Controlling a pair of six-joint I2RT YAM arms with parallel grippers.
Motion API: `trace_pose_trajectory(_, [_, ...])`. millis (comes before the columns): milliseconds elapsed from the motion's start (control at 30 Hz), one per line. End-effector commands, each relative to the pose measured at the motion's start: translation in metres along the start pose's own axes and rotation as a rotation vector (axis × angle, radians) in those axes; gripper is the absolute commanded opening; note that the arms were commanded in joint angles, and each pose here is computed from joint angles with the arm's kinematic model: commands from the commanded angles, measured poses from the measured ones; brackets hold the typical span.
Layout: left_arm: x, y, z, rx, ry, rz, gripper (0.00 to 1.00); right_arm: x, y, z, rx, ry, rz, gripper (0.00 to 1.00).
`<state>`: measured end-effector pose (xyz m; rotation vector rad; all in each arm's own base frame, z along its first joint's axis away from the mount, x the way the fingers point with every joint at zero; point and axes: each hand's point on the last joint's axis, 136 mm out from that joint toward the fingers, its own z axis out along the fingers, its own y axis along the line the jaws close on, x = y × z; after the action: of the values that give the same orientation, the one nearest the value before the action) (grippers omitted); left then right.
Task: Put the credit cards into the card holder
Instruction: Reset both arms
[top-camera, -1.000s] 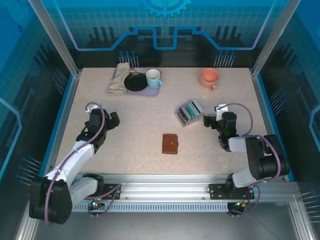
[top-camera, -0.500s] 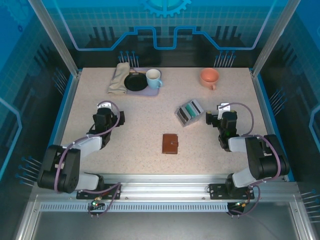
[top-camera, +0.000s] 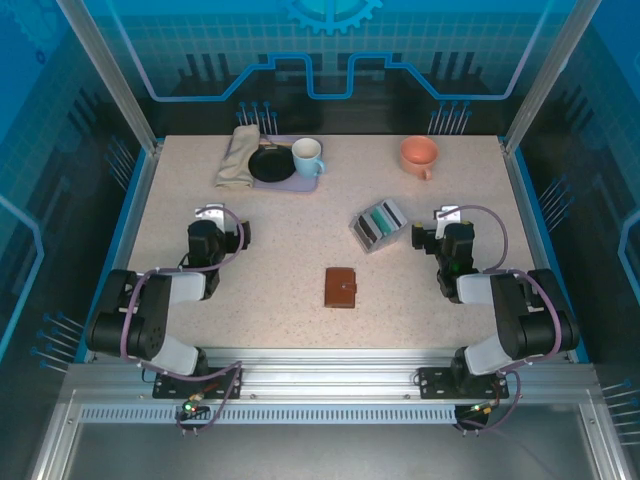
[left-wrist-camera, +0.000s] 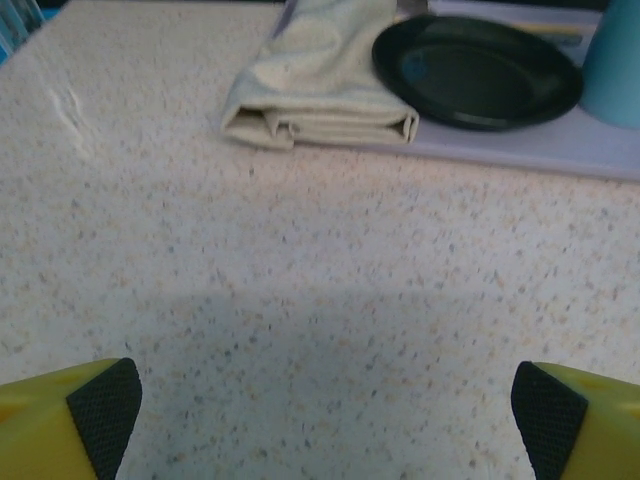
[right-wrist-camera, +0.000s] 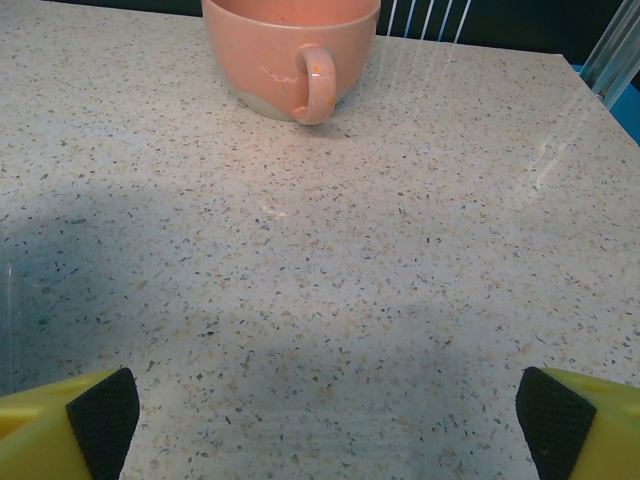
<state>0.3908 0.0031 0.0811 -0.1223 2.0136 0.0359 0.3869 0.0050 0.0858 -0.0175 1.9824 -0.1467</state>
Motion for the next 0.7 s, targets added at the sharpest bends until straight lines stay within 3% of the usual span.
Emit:
trace_pose_trajectory(0, [-0.0094,-0.0044,0.0002,0.048,-0.049,-0.020,0.99,-0.0133,0.0013,0.0015,0.006,-0.044,0.016,1.00])
trace_pose_trajectory(667, [-0.0106,-0.0031,0.0005,0.048,-0.048,-0.025,0.99,-0.0135,0.0013,0.0017,0.006,-0.044,0.016,1.00])
